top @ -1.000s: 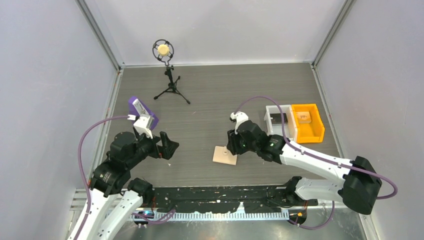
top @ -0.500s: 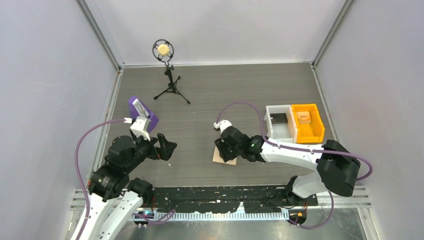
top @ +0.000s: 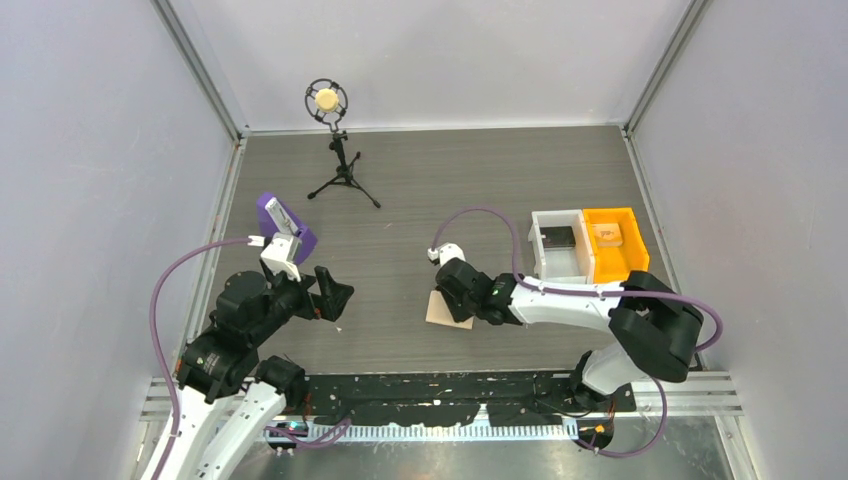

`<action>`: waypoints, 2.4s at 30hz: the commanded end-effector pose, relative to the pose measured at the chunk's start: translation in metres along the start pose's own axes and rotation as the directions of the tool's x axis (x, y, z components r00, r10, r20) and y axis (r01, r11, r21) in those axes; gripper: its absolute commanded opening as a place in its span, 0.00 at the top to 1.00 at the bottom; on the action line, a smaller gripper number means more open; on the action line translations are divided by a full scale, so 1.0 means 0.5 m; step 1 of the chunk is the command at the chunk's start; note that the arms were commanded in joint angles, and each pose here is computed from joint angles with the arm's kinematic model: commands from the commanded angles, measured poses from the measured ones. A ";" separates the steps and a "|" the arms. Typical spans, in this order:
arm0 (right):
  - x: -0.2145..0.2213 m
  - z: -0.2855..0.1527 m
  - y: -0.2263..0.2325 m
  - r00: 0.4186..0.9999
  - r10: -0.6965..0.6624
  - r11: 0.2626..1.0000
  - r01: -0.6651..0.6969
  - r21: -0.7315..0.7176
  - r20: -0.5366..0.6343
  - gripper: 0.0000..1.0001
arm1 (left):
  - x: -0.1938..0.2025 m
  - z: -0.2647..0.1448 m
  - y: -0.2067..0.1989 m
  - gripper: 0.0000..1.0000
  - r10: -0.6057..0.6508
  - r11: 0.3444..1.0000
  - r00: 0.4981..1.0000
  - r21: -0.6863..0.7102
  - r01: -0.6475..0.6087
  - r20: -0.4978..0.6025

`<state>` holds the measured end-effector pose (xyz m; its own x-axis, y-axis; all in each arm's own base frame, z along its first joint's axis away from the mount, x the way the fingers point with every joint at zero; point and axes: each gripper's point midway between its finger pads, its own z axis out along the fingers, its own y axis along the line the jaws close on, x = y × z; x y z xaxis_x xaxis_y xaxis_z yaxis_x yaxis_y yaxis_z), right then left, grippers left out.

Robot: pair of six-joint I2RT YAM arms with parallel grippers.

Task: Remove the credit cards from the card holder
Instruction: Open the card holder at the center of the board.

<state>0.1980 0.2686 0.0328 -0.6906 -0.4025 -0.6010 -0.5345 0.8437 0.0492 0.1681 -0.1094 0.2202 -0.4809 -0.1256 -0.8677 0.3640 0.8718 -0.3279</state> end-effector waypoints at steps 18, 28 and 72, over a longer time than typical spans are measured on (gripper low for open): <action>-0.096 -0.090 0.055 0.965 0.182 0.971 -0.147 -0.189 0.186 0.95 | 0.005 0.007 0.005 0.01 -0.015 1.000 1.000 -0.014 0.015 -0.011; -0.144 -0.161 0.087 0.933 0.270 0.927 -0.186 -0.325 0.239 0.95 | 0.011 0.032 -0.060 0.02 -0.126 0.981 0.990 0.143 0.135 -0.065; -0.188 -0.258 0.125 0.858 0.392 0.807 -0.149 -0.571 0.330 0.95 | 0.146 0.207 -0.175 1.00 -0.173 0.849 0.923 0.423 0.316 -0.343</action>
<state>0.1547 0.3125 0.1583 -0.7099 0.0270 -0.7038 -0.5628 0.5790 0.5899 0.1862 -0.2452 0.1468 -0.8070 -0.1341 -0.5751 0.4461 0.4995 -0.7426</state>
